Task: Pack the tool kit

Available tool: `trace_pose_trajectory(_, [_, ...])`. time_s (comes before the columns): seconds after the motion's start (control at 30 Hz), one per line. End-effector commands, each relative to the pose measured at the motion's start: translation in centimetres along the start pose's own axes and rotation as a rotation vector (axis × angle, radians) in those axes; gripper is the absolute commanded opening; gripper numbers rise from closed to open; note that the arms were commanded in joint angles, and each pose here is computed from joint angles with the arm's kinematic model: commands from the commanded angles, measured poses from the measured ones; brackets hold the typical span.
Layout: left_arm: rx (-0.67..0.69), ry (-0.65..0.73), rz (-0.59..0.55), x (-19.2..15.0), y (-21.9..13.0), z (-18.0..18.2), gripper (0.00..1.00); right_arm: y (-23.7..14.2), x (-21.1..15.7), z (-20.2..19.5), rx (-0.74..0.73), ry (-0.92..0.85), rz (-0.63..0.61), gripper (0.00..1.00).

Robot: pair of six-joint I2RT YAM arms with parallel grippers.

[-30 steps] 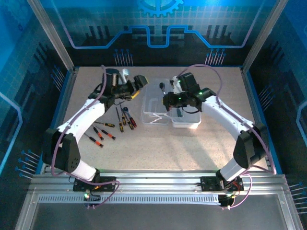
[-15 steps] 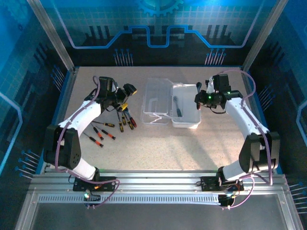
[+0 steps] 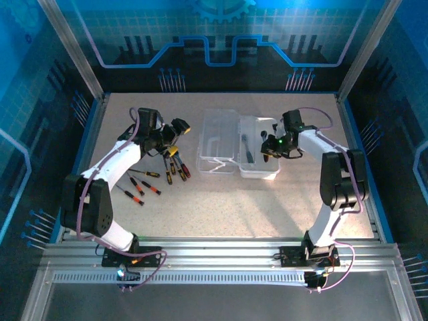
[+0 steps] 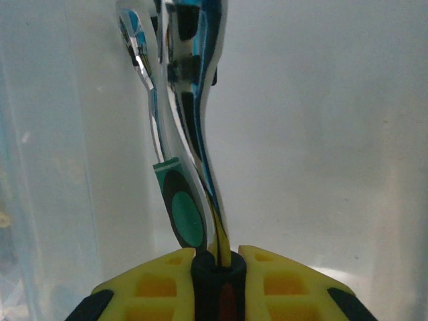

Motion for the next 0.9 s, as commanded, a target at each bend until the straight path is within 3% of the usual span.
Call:
trace_pose_trajectory(0.0, [0.010,-0.018,-0.007,-0.4,-0.8,0.1,0.96,0.8,0.8,1.4,0.087,-0.040,0.010,0.08])
trace_pose_trajectory(0.5, [0.001,-0.005,0.005,-0.2,-0.2,-0.7,0.96,3.8,0.9,0.8,0.040,-0.045,0.084,0.12])
trace_pose_trajectory(0.87, [0.005,0.014,0.018,-0.3,-0.3,-0.9,0.96,3.5,1.1,1.2,0.037,-0.041,0.082,0.23])
Point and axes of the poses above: each hand's point on the last joint's axis, 136 mm out from that joint toward the fingers, its own y axis out along the fingers, its own z axis along the line the jaws close on, x = y × z, the point moved 6 cm from there along -y, back along the fingers
